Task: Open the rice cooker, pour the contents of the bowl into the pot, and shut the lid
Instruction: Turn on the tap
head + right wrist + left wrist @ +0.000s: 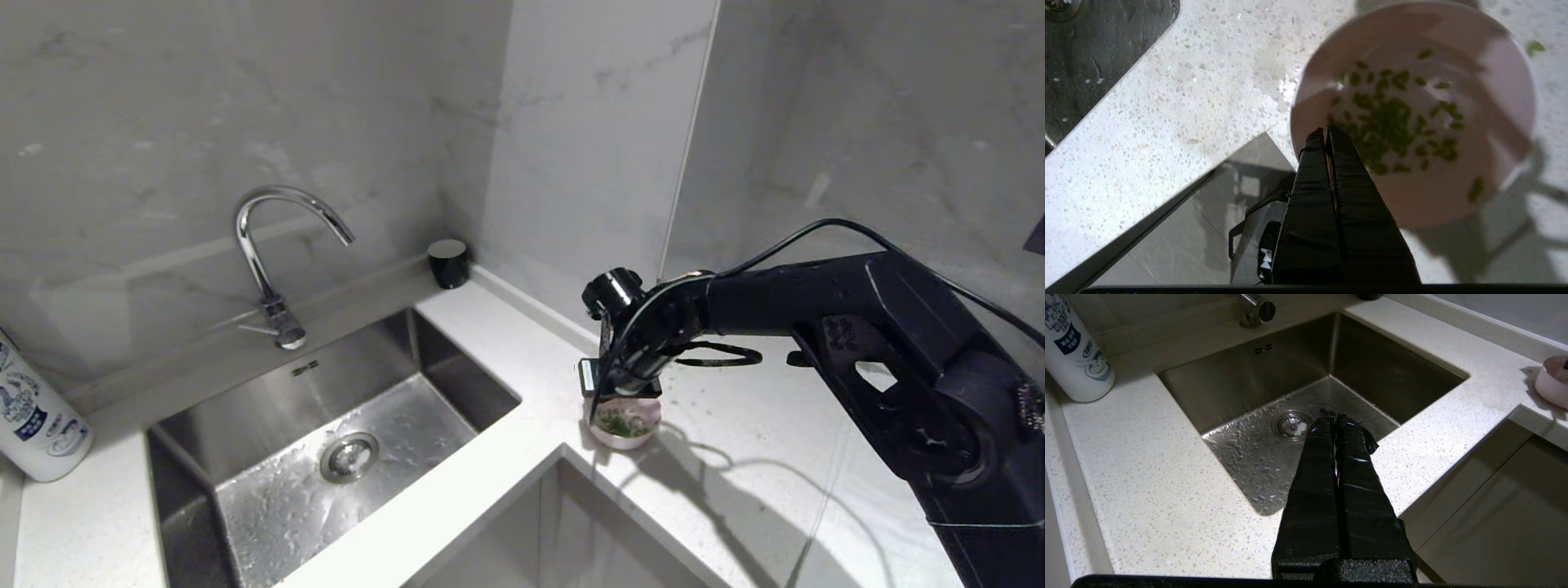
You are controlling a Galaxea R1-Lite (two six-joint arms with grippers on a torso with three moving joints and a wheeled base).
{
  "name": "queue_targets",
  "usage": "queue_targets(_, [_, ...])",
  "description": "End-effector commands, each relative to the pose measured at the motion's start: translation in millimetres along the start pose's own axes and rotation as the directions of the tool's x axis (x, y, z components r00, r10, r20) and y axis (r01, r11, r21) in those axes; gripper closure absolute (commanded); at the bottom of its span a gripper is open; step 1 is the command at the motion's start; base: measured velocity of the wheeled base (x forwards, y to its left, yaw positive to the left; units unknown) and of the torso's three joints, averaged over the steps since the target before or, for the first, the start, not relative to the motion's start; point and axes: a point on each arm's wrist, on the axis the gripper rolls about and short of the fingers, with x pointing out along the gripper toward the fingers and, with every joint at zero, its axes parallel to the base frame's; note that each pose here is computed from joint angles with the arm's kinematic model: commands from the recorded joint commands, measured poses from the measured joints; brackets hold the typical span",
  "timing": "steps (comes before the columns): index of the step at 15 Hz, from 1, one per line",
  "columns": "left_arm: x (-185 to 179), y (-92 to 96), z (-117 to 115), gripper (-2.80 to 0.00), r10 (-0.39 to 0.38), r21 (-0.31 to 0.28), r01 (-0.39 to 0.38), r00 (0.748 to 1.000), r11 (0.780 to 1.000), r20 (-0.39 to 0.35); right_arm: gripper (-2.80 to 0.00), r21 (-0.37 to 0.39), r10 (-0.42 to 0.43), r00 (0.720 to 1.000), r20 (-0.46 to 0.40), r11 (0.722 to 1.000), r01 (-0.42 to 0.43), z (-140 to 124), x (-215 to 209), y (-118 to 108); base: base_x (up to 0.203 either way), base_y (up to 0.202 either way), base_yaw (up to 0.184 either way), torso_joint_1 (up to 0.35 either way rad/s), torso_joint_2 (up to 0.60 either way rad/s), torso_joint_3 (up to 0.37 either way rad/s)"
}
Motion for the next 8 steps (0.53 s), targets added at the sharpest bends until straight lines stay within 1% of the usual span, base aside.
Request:
queue_targets(1, [0,0.0,0,0.0,0.001,-0.001,-0.001,1.0,1.0,0.0,0.0,0.009,0.007,0.999,0.044,1.0,-0.007,3,-38,-4,0.0,0.0,0.0,0.0,0.0,0.0])
queue_targets(4, [0,0.0,0,0.0,0.001,-0.001,-0.001,1.0,1.0,0.0,0.0,0.017,0.031,0.993,0.116,0.999,-0.033,-2,-100,-10,0.0,0.0,0.0,0.0,0.0,0.0])
queue_targets(6, [0,0.0,0,0.0,0.001,-0.001,-0.001,1.0,1.0,0.0,0.0,0.018,0.058,0.981,0.184,0.998,-0.062,-17,-154,-15,0.0,0.0,0.0,0.0,0.0,0.0])
queue_targets(8, [0,0.0,0,0.0,0.002,-0.001,-0.002,1.0,1.0,0.0,0.0,0.015,0.09,0.957,0.276,0.995,-0.097,-42,-211,-26,0.0,0.0,0.0,0.0,0.0,0.0])
